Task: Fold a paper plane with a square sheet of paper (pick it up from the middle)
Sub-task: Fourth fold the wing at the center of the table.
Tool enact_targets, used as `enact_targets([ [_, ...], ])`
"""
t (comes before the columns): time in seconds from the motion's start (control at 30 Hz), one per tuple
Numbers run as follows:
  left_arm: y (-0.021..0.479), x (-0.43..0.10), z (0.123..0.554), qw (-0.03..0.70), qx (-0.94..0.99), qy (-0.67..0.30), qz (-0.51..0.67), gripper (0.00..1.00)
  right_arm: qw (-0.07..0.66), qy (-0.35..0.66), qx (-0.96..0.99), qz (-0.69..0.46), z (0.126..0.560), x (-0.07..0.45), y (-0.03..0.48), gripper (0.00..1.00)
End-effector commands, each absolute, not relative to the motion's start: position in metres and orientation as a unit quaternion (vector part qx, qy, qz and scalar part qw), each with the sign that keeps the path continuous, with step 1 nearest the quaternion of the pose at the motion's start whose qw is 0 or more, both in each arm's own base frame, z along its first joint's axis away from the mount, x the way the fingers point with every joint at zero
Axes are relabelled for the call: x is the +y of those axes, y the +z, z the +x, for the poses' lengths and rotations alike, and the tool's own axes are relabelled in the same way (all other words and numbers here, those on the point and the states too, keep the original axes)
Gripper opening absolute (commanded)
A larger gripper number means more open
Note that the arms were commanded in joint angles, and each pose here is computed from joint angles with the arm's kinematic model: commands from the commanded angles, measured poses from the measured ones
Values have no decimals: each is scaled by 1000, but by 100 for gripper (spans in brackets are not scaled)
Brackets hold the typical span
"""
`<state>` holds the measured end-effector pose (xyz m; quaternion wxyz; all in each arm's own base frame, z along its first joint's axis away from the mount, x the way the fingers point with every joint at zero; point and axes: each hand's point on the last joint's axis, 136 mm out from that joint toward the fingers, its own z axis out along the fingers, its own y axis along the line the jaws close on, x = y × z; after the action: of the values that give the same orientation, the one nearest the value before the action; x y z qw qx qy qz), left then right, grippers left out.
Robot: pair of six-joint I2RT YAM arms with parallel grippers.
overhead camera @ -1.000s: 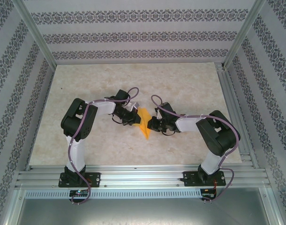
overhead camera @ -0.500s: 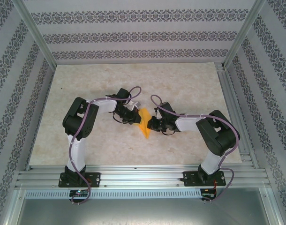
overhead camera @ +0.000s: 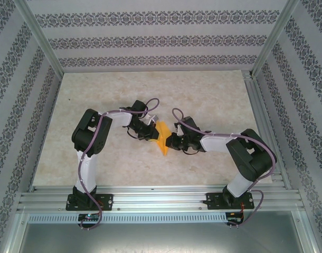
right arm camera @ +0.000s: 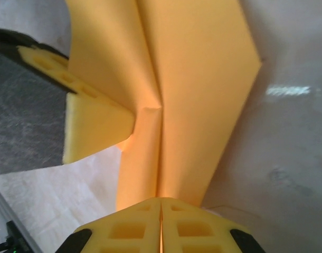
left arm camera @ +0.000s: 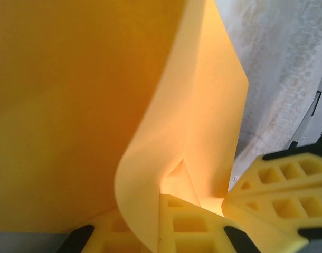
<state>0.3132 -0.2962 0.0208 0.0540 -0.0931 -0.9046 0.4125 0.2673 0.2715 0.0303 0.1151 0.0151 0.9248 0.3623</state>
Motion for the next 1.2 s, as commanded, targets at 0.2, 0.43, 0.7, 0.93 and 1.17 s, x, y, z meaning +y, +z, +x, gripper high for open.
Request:
enact_targets([
  [0.2, 11, -295, 314, 52, -904, 412, -106, 7, 111, 415, 903, 13, 267, 299, 39, 8],
  [0.43, 13, -294, 313, 51, -905, 409, -106, 7, 90, 417, 904, 20, 264, 299, 22, 9],
  [0.7, 12, -293, 312, 52, -906, 406, -106, 7, 78, 420, 904, 34, 258, 294, 8, 8],
  [0.93, 11, -291, 313, 54, -907, 405, -104, 7, 65, 414, 907, 36, 246, 286, 5, 8],
  [1.17, 11, -291, 313, 54, -907, 404, -106, 7, 100, 400, 911, 3, 261, 287, 47, 9],
])
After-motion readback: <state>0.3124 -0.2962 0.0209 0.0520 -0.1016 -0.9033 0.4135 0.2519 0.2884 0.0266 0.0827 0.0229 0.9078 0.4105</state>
